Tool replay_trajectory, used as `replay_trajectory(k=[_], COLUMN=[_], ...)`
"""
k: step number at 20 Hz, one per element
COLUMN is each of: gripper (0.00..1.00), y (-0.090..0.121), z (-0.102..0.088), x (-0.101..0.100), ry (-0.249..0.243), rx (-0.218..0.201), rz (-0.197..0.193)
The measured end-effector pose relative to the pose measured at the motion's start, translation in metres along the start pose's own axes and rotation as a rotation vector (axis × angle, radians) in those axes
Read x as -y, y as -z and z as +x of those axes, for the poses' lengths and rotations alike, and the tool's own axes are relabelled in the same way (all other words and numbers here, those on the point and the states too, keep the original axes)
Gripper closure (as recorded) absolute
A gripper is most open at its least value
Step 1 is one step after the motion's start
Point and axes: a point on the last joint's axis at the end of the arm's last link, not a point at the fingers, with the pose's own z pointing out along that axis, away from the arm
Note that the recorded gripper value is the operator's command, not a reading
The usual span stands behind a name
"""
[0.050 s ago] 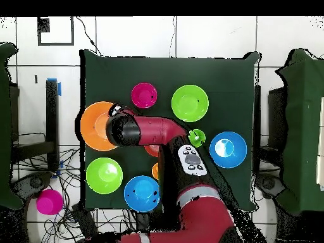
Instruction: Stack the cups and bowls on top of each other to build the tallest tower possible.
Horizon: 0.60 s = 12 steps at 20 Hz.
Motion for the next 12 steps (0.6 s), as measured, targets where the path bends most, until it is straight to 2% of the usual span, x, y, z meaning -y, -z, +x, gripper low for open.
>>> replay_trajectory(k=[5, 12], gripper=[0.0, 0.0], y=[0.013, 0.007], z=[-0.012, -0.024], x=[0.009, 0.037], ry=[-0.002, -0.048], rx=[0.032, 0.03], rz=[0.023, 0.04])
